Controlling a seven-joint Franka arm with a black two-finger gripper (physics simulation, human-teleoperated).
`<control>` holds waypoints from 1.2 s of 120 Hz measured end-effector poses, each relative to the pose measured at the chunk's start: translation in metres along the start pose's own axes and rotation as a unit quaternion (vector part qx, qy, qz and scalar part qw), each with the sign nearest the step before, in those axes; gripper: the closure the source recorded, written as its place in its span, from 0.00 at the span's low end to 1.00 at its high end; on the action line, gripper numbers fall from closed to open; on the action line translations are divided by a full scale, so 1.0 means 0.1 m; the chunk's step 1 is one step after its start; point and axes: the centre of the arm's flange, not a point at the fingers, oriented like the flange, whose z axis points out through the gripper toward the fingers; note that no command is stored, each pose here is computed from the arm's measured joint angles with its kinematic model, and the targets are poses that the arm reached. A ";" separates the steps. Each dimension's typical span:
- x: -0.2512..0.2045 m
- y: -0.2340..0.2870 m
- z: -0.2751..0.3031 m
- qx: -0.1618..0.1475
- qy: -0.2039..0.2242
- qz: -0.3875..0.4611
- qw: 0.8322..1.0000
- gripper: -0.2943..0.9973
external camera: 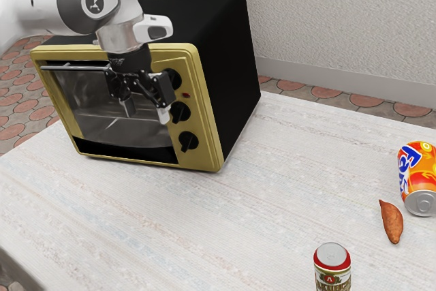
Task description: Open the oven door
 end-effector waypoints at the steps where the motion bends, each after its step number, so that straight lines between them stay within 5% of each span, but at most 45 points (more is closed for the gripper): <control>1: 0.00 0.00 0.00 0.000 0.000 0.000 1.000 0.23; 18: -0.03 0.01 -0.06 0.000 0.005 0.003 1.000 0.23; 32: -1.34 0.02 -1.63 0.026 0.152 0.063 0.986 0.23; 45: -1.87 -0.53 -1.67 0.088 0.115 0.108 0.984 0.23; 64: -2.25 -1.41 -0.60 0.066 0.089 0.234 0.966 0.23; 89: -1.91 -1.67 -0.43 0.103 0.156 0.406 0.895 0.23; 105: -1.56 -1.66 -0.52 0.112 0.205 0.510 0.828 0.23; 144: -1.48 -1.70 -0.51 0.154 0.184 0.640 0.730 0.23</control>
